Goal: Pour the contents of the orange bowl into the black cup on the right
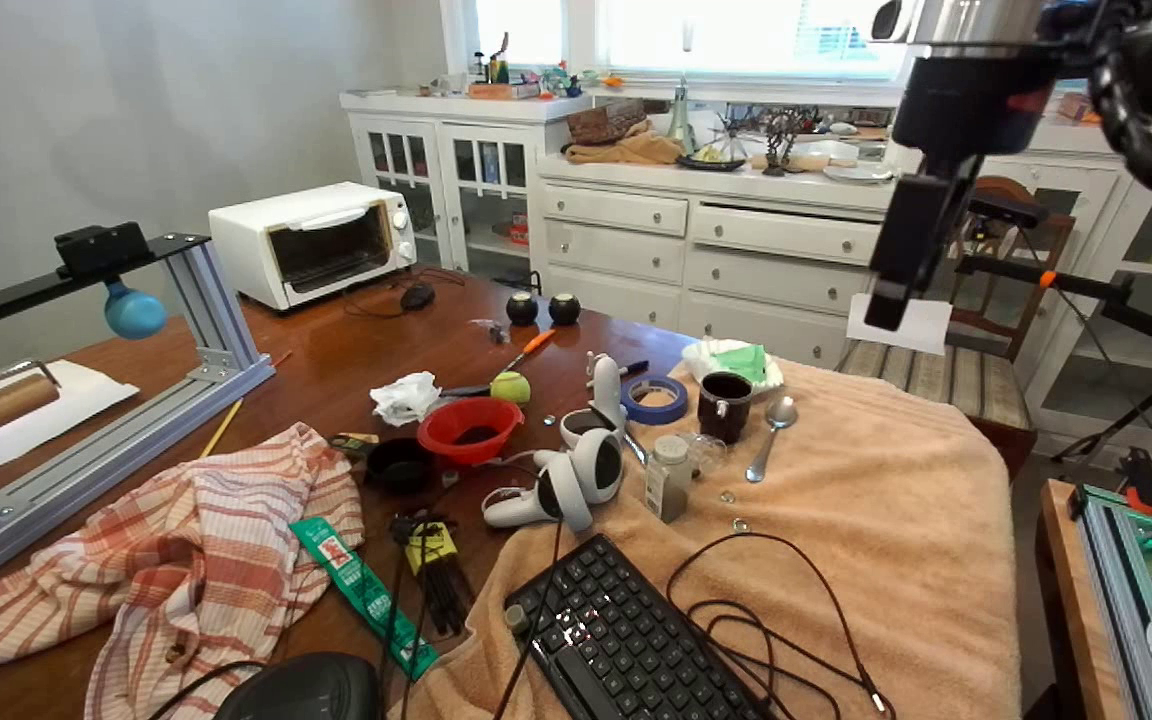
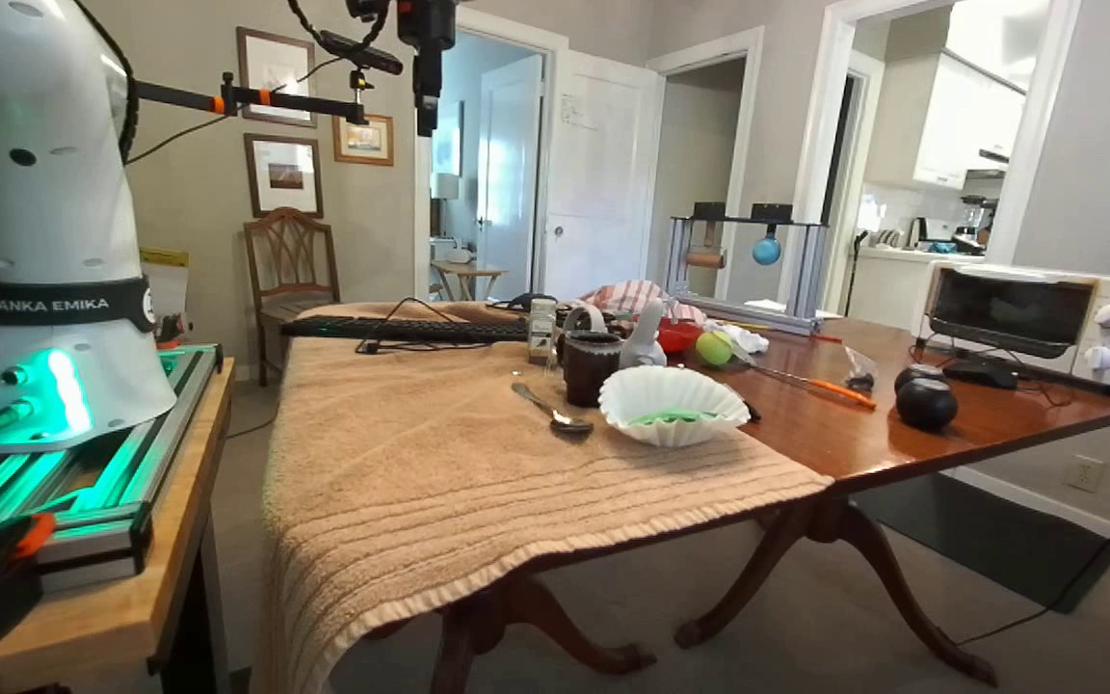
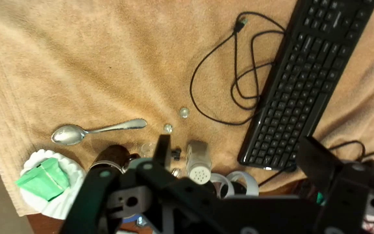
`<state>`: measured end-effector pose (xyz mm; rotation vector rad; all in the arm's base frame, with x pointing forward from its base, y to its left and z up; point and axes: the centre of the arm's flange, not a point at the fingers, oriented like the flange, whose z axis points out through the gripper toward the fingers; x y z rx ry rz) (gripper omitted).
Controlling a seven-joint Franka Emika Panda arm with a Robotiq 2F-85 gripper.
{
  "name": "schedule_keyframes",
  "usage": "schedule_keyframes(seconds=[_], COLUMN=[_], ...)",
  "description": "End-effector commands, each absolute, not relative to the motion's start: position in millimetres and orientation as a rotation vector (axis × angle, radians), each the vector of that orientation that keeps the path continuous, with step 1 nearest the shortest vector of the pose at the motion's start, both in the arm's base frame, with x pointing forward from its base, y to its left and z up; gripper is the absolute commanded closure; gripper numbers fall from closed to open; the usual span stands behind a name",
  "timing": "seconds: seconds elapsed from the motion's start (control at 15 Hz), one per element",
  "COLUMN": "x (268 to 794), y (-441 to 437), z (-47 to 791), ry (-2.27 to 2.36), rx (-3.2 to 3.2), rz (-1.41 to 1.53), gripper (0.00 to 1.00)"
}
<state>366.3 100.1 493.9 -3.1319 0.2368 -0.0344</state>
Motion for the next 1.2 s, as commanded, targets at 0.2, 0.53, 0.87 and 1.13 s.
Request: schedule_keyframes(seconds=[0.2,0.53,0.87,1.13], x=[462,477,507,514], y=[29,2,-1,-3], z=[536,538,530,528], ry=[0.592,0.705,0.771,0.834], rx=[-2.825,-2.753,-2.727,-2.719], rz=[-0.061,-0.063,-0.032,-0.081], gripper=[0.00,0.00,0.00,0.00])
